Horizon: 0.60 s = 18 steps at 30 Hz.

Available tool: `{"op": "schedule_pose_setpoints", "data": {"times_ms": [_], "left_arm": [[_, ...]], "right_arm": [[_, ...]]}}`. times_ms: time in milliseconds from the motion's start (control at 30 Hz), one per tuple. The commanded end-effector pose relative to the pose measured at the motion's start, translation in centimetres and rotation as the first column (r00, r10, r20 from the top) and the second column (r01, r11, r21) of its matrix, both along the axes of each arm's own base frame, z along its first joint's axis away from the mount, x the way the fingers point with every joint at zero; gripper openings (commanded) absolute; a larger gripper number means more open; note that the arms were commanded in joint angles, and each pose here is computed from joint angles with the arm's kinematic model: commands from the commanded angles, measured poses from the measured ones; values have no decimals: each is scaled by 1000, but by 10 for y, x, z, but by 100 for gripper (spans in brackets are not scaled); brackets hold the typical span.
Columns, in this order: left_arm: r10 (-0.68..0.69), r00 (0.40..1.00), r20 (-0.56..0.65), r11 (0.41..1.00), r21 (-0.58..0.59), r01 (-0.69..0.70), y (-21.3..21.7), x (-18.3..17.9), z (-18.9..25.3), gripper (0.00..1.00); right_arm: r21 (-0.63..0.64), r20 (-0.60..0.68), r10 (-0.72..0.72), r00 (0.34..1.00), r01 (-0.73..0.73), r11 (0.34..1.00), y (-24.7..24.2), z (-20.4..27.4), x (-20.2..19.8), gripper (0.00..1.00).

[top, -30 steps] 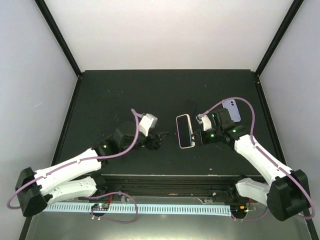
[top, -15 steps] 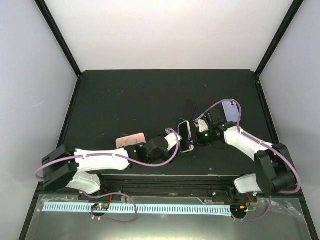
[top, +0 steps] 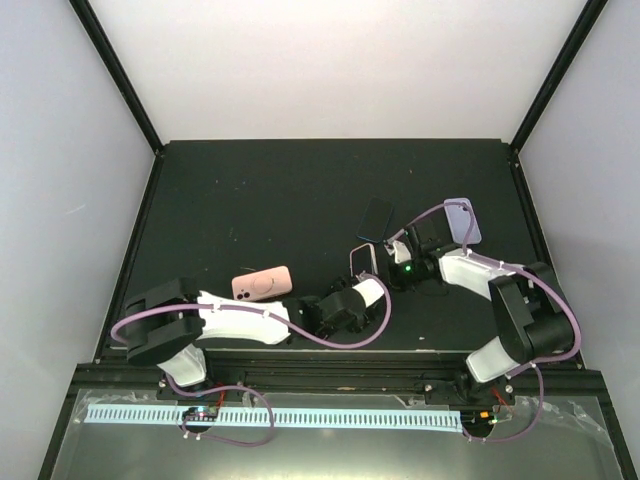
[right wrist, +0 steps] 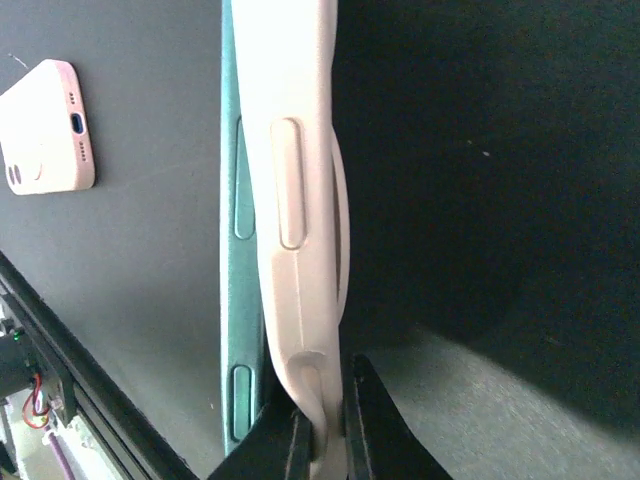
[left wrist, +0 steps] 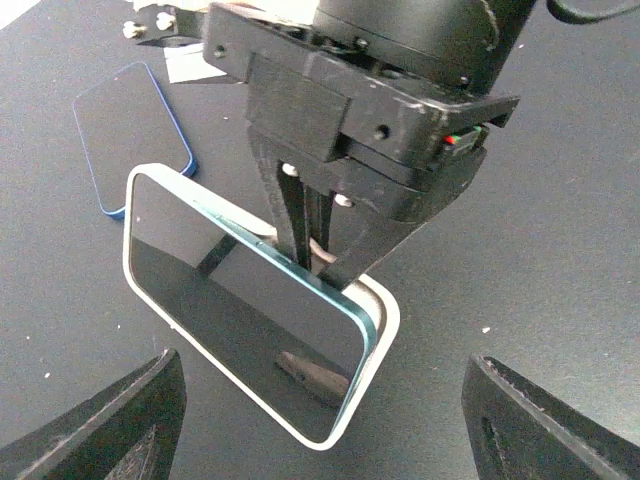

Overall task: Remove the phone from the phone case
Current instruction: Remove the phone case from the phone.

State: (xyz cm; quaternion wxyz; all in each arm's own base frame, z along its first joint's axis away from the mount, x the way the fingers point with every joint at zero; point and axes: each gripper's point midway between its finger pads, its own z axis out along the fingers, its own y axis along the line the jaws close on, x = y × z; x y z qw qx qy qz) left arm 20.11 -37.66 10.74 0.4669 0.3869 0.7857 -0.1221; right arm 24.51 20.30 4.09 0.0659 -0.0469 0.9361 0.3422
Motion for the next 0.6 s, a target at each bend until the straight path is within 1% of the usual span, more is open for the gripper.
{"op": "schedule_pose_setpoints", "data": {"times_ms": [0, 133, 267, 400, 500, 567], "left_arm": [[15, 996, 88, 1000, 24, -17, -11, 11, 10, 76], [16, 995, 96, 999, 45, -20, -18, 15, 5, 73], [20, 994, 106, 997, 68, -27, -27, 21, 4, 66], [54, 990, 129, 990, 119, -70, -24, 29, -1, 64], [66, 990, 126, 988, 132, -83, -22, 31, -3, 58], [86, 988, 127, 983, 148, -105, -19, 34, -3, 56]], "right_arm": [[64, 27, 41, 999, -43, 997, 14, 12, 10, 1], [80, 14, 48, 999, -49, 996, 16, 15, 7, 1], [100, 26, 63, 998, -65, 993, 16, 22, 5, 1], [108, 43, 50, 998, -54, 993, 13, 29, 8, 1], [111, 41, 39, 998, -43, 993, 10, 28, 9, 1], [119, 31, 34, 999, -37, 992, 9, 28, 9, 1]]}}
